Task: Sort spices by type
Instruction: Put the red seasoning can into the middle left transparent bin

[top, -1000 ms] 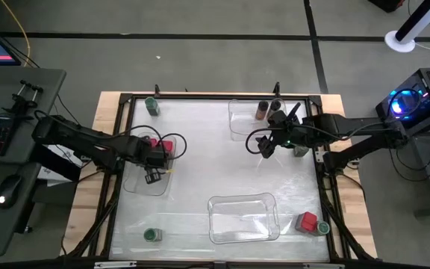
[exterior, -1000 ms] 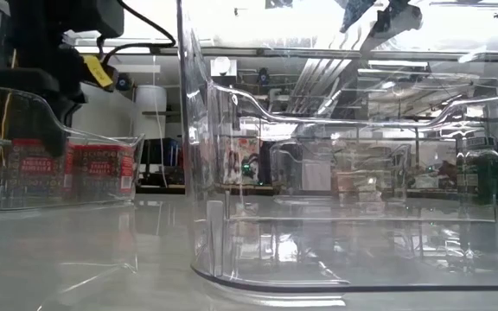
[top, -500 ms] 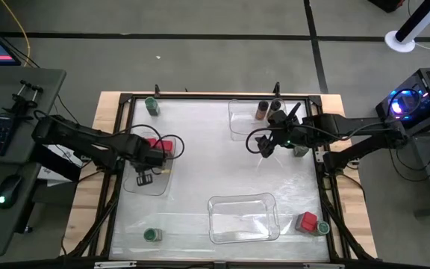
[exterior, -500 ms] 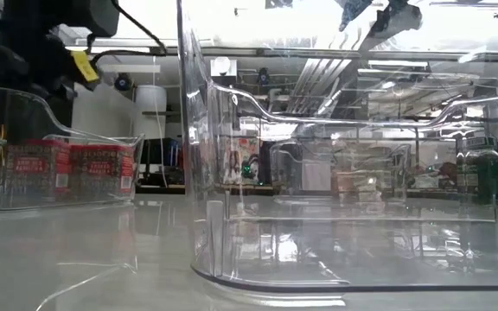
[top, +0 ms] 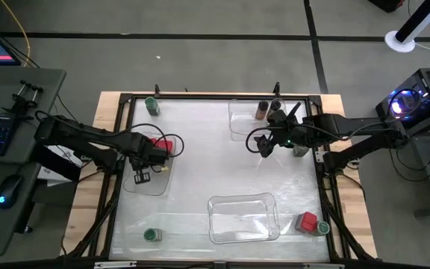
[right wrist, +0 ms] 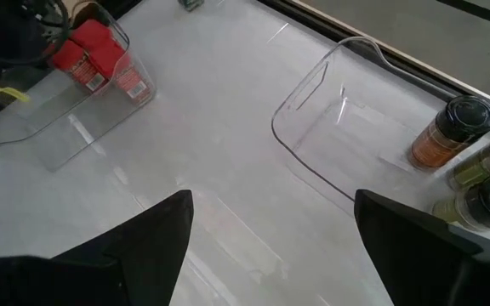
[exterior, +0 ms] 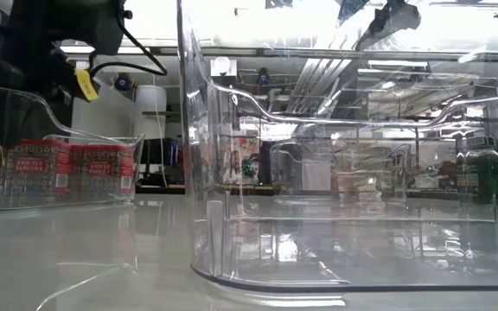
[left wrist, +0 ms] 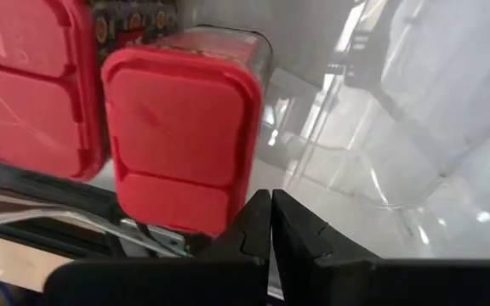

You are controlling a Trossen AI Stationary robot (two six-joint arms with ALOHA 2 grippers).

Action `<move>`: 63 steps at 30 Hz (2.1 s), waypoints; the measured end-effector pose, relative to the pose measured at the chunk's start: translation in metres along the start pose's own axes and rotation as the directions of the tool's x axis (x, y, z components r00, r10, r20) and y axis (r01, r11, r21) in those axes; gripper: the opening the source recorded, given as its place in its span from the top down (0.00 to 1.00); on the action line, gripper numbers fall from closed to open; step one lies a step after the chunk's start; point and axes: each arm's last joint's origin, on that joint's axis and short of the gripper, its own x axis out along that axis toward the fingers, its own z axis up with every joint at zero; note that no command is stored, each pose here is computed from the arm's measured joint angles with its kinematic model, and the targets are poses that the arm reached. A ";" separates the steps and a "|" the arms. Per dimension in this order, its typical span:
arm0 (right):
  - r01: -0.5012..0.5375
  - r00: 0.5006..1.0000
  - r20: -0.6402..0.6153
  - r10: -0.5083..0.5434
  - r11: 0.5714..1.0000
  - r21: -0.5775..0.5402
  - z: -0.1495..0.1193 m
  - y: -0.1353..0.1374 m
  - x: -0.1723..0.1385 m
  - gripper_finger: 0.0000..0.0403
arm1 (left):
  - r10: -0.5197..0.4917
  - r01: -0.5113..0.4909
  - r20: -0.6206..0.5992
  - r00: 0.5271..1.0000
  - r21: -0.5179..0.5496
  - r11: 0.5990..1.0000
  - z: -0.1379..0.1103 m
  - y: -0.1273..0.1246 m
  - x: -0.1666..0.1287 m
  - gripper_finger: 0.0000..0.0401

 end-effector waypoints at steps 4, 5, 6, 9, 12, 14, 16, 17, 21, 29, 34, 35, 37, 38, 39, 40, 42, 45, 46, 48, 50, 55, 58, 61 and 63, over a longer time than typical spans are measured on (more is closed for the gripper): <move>-0.003 1.000 -0.002 0.003 1.000 0.000 0.000 0.000 0.000 0.20 | 0.046 -0.046 -0.024 0.999 0.001 0.999 0.000 0.004 0.001 1.00; -0.005 1.000 -0.004 0.005 1.000 0.000 0.000 0.000 0.000 0.20 | 0.052 -0.052 -0.029 0.998 0.000 0.999 0.000 0.005 0.001 1.00; -0.005 1.000 -0.005 0.005 1.000 0.000 0.000 0.000 0.000 0.20 | 0.058 -0.058 -0.034 0.998 0.009 0.998 -0.001 0.006 0.001 1.00; -0.005 1.000 -0.005 0.005 1.000 0.000 0.000 0.000 0.000 0.20 | 0.090 -0.088 -0.040 0.995 0.037 0.995 -0.002 0.008 0.001 1.00; -0.006 1.000 -0.005 0.006 1.000 0.000 0.000 0.000 0.000 0.20 | 0.102 -0.100 -0.037 0.994 0.038 0.994 -0.002 0.008 0.001 1.00; -0.006 1.000 -0.006 0.006 1.000 0.000 0.000 0.000 0.000 0.20 | 0.083 -0.082 -0.050 0.995 0.027 0.996 -0.002 0.008 0.001 1.00; -0.007 1.000 -0.007 0.007 1.000 0.000 0.000 0.000 0.000 0.20 | 0.057 -0.056 -0.073 0.996 0.009 0.998 -0.004 0.008 0.001 1.00; -0.008 1.000 -0.008 0.008 1.000 -0.001 0.000 0.000 0.000 0.20 | 0.040 -0.040 -0.085 0.996 0.003 0.999 -0.004 0.007 0.001 1.00; -0.008 1.000 -0.008 0.008 1.000 -0.001 0.000 0.000 0.000 0.20 | -0.001 0.001 -0.112 0.994 0.000 1.000 -0.006 0.006 0.001 1.00; -0.045 0.991 -0.121 0.051 0.998 0.051 -0.003 -0.003 0.002 0.20 | -0.158 0.157 -0.083 0.984 -0.014 0.987 -0.007 0.004 -0.018 1.00; -0.027 0.973 -0.229 0.029 1.000 0.012 -0.012 -0.005 0.003 0.20 | -0.220 0.221 0.095 0.971 0.000 0.975 -0.009 0.008 -0.053 1.00; -0.027 0.968 -0.251 0.026 1.000 0.003 -0.014 -0.005 0.003 0.20 | -0.235 0.237 0.137 0.962 -0.001 0.971 -0.010 0.009 -0.062 1.00; -0.036 0.955 -0.296 0.029 0.999 -0.018 -0.019 -0.003 0.002 0.21 | -0.283 0.289 0.242 0.928 0.011 0.957 -0.012 0.011 -0.081 1.00; -0.049 0.947 -0.318 0.037 0.998 -0.029 -0.021 -0.002 0.001 0.22 | -0.315 0.321 0.299 0.901 0.031 0.947 -0.012 0.011 -0.092 1.00; -0.058 0.938 -0.343 0.040 0.998 -0.041 -0.024 0.000 0.000 0.23 | -0.342 0.346 0.363 0.867 0.057 0.937 -0.012 0.012 -0.103 1.00; -0.071 0.928 -0.370 0.048 0.996 -0.050 -0.028 0.001 -0.001 0.24 | -0.366 0.367 0.437 0.822 0.085 0.926 -0.012 0.013 -0.115 1.00; -0.097 0.903 -0.426 0.060 0.993 -0.067 -0.035 0.004 -0.005 0.29 | -0.383 0.385 0.581 0.718 0.128 0.914 -0.008 0.017 -0.136 1.00; -0.130 0.853 -0.517 0.073 0.989 -0.074 -0.050 0.010 -0.015 0.42 | -0.322 0.344 0.763 0.561 0.138 0.929 0.001 0.024 -0.160 1.00; -0.132 0.830 -0.554 0.069 0.989 -0.074 -0.057 0.011 -0.019 0.49 | -0.294 0.324 0.803 0.519 0.134 0.937 0.004 0.026 -0.165 1.00; -0.128 0.757 -0.651 0.055 0.989 -0.066 -0.077 0.014 -0.024 0.66 | -0.240 0.294 0.865 0.440 0.114 0.949 0.012 0.030 -0.171 1.00; -0.117 0.660 -0.751 0.034 0.991 -0.059 -0.105 0.016 -0.026 0.86 | -0.188 0.272 0.905 0.381 0.084 0.959 0.021 0.033 -0.173 1.00; -0.105 0.486 -0.866 0.116 0.992 0.073 -0.181 0.027 -0.013 0.95 | -0.134 0.278 0.938 0.319 0.043 0.960 0.038 0.032 -0.168 1.00; -0.081 0.460 -0.863 0.208 0.978 0.193 -0.209 0.030 -0.002 0.99 | -0.138 0.274 0.931 0.339 0.043 0.961 0.043 0.030 -0.160 1.00; 0.016 0.450 -0.875 0.179 0.978 0.208 -0.221 0.023 0.003 0.99 | -0.161 0.275 0.921 0.354 0.062 0.959 0.043 0.029 -0.155 1.00; 0.020 0.447 -0.877 0.180 0.977 0.210 -0.221 0.023 0.002 1.00 | -0.179 0.283 0.923 0.340 0.081 0.956 0.043 0.029 -0.157 1.00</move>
